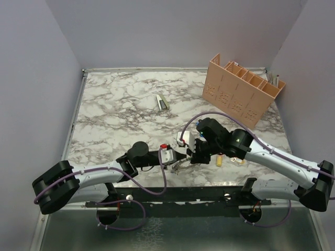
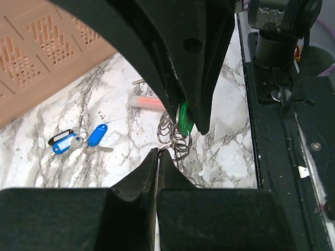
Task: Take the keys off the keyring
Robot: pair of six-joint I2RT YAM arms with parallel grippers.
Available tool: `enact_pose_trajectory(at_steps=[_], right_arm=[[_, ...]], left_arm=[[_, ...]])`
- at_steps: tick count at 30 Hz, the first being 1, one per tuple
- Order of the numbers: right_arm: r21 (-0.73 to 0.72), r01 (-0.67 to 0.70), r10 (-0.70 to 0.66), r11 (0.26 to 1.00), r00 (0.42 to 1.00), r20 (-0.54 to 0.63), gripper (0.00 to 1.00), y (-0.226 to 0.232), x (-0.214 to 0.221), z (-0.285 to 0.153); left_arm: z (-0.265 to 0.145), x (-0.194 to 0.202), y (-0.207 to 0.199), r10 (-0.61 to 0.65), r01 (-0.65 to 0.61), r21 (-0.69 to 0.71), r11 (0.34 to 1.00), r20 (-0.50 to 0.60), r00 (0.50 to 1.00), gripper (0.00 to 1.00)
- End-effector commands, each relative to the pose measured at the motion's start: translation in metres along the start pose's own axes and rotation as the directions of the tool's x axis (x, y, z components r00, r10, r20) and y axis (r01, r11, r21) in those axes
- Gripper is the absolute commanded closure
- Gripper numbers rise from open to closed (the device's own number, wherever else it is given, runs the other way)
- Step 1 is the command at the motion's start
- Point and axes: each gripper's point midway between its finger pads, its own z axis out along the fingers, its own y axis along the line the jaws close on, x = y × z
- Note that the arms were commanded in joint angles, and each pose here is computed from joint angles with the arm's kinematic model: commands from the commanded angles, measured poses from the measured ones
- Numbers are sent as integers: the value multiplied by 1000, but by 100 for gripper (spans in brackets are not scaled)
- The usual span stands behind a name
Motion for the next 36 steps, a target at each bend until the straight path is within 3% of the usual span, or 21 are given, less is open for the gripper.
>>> enact_pose_trajectory(at_steps=[1, 17, 26, 30, 36], right_arm=[[51, -41, 38, 998, 998, 57, 99, -4, -6, -5], [78, -106, 95, 991, 985, 141, 99, -5, -11, -3], [77, -163, 150, 984, 977, 152, 99, -4, -3, 5], [110, -96, 82, 989, 989, 125, 99, -9, 2, 3], [133, 34, -45, 991, 996, 81, 99, -18, -6, -6]], left_arm=[[-6, -3, 9, -133, 137, -93, 986, 53, 990, 100], [-22, -12, 16, -396, 429, -196, 882, 185, 899, 100], [-30, -14, 14, -447, 489, -201, 849, 222, 867, 100], [-33, -10, 9, -427, 464, -188, 866, 204, 881, 100], [-33, -17, 10, -340, 377, -183, 908, 205, 918, 73]])
